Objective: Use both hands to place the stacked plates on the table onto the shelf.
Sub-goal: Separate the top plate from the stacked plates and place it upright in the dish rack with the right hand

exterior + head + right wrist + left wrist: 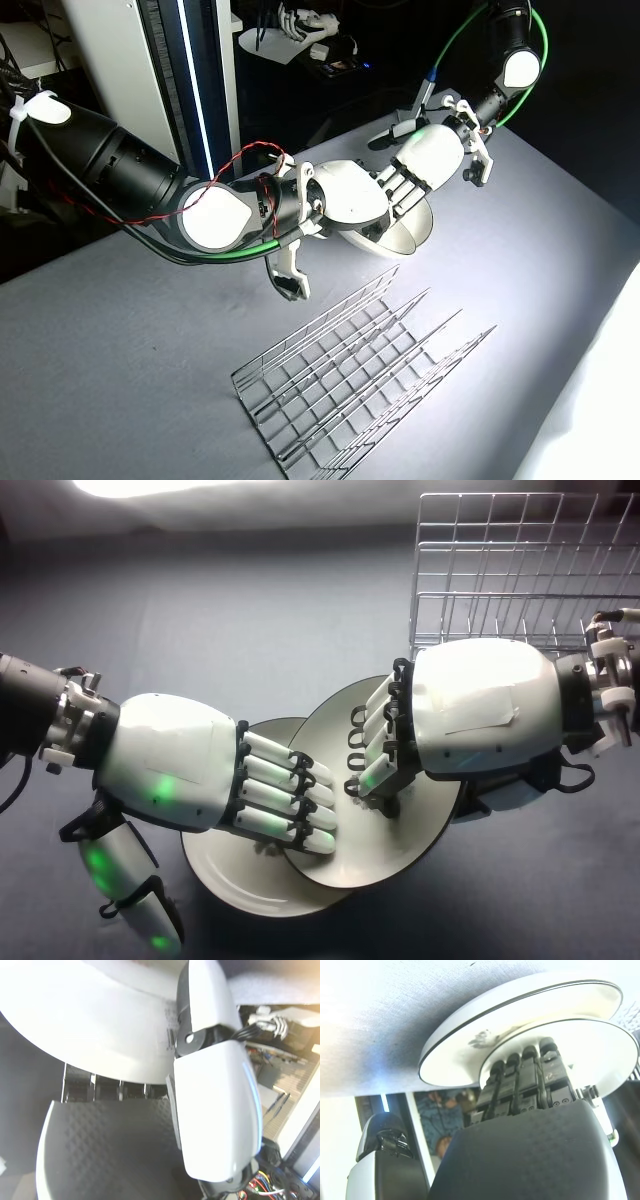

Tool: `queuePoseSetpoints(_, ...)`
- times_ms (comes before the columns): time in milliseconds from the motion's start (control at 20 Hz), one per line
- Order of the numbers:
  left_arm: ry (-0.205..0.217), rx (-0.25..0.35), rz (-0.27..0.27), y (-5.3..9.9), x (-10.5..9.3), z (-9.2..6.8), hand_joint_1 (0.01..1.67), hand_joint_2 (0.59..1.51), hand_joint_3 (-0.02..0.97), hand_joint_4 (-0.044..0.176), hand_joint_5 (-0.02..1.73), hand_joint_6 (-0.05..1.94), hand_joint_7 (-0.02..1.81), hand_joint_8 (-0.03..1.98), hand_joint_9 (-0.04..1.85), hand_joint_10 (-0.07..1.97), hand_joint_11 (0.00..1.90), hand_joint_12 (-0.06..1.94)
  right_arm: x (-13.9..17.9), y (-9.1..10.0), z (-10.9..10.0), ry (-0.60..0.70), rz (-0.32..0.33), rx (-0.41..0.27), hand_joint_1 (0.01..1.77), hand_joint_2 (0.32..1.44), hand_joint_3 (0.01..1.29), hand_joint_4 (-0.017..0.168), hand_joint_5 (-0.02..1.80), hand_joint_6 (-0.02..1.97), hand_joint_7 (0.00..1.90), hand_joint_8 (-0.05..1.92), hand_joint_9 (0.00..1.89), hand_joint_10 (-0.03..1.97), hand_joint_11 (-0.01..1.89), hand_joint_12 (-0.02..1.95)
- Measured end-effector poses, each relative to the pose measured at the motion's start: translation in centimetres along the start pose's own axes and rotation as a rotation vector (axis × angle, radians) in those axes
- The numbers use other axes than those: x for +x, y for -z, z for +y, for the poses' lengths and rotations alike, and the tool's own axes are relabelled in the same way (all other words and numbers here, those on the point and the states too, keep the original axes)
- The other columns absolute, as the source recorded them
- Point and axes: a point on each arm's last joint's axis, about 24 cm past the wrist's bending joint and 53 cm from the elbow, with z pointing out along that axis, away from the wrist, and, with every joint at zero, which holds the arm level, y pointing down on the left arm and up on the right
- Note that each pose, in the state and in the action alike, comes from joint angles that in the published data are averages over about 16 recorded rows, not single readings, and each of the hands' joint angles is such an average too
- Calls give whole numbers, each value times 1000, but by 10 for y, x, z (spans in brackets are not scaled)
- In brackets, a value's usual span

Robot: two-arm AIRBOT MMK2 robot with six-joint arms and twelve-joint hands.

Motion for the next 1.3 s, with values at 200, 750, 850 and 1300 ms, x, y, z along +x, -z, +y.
queuePoseSetpoints(200, 30, -28, -43, 18, -12, 3, 15, 1015, 10, -1, -1, -4, 4, -10, 4, 2, 12, 6, -8, 1, 7, 0, -17, -11, 1295, 960, 13, 1, 871, 689, 979, 249, 905, 513, 831, 657)
queuePoseSetpoints(750, 126, -133, -164, 88, -37, 13, 15, 1029, 10, 2, 15, 8, 21, -1, 19, 12, 12, 7, -54, 9, 27, -63, -120, 10, 1313, 945, 12, 3, 963, 900, 1124, 365, 1014, 785, 1002, 644)
queuePoseSetpoints(850, 135, -150, -173, 98, -38, 15, 15, 1028, 10, 2, 16, 8, 20, -1, 20, 12, 12, 6, -64, 12, 29, -90, -148, 22, 1319, 946, 12, 3, 976, 903, 1145, 374, 1031, 804, 1013, 658)
queuePoseSetpoints(1300, 158, -208, -204, 129, -40, 22, 15, 1024, 10, 2, 21, 8, 18, -2, 21, 12, 13, 6, -113, 24, 27, -242, -287, 72, 1342, 947, 13, -1, 987, 916, 1210, 411, 1087, 853, 1051, 670)
